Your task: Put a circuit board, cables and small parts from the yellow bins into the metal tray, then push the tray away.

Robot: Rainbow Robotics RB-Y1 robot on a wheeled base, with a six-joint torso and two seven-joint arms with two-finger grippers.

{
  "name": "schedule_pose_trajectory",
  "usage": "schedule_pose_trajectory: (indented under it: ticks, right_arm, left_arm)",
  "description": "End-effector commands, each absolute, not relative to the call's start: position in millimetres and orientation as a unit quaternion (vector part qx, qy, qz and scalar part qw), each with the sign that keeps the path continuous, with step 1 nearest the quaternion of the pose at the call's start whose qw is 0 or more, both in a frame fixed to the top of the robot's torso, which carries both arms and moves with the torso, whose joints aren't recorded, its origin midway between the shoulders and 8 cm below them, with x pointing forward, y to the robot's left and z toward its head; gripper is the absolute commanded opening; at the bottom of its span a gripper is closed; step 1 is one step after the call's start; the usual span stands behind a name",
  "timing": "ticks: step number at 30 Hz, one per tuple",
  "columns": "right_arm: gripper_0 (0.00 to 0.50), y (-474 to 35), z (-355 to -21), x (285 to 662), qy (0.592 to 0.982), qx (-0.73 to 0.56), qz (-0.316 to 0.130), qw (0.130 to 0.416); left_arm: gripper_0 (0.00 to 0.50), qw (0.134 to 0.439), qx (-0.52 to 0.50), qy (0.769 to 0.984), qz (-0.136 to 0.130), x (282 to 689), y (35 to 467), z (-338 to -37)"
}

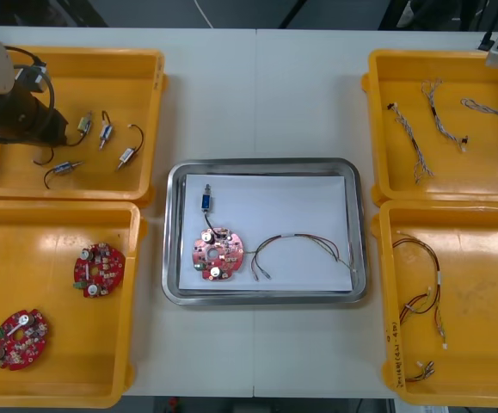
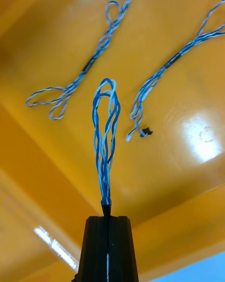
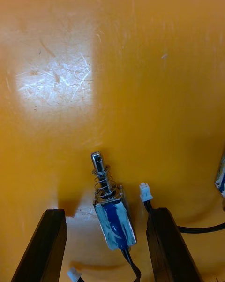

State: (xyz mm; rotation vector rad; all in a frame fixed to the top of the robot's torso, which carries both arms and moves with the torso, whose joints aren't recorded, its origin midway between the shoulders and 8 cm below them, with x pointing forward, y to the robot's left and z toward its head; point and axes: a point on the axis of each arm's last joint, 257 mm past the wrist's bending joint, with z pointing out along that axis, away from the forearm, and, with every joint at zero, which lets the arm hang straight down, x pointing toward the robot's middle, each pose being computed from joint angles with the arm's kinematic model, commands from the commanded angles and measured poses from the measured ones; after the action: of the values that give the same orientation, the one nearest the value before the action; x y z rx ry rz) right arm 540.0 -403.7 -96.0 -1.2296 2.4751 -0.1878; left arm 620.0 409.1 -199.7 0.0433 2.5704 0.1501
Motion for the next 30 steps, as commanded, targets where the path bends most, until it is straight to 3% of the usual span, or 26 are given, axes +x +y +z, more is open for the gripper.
schedule_pose_trajectory:
  ticks: [1,9,11,12,22,30]
  right_arm:
    - [0.0,-409,-57,535,0.878,-0.42,-0.089,0.212]
    - [0.0,-398,-27,541,0.861,-0.427,-0.109,0.253]
    - [0.0,-394,-22,542,0.856,-0.432,-0.113,0.259]
    - [0.0,-393,-19,542,0.854,-0.433,-0.115,0.264]
    - [0.0,-331,-11,542,0.808,-0.508,-0.089,0.285]
    - [0.0,-274,-12,533,0.783,-0.548,-0.085,0.28]
  left_arm:
    - [0.5,0.279,0.037,0.958,0.061,622,398,-209]
    - [0.5,0.283,0.037,0.957,0.062,622,401,-215]
    - [0.245,0.283,0.037,0.956,0.062,622,401,-215]
    - [0.002,0.283,0.037,0.957,0.062,622,401,-215]
    - [0.0,0.283,0.035,0.956,0.061,622,401,-215]
    - [0.0,0.286,0.027,0.957,0.049,620,403,-194]
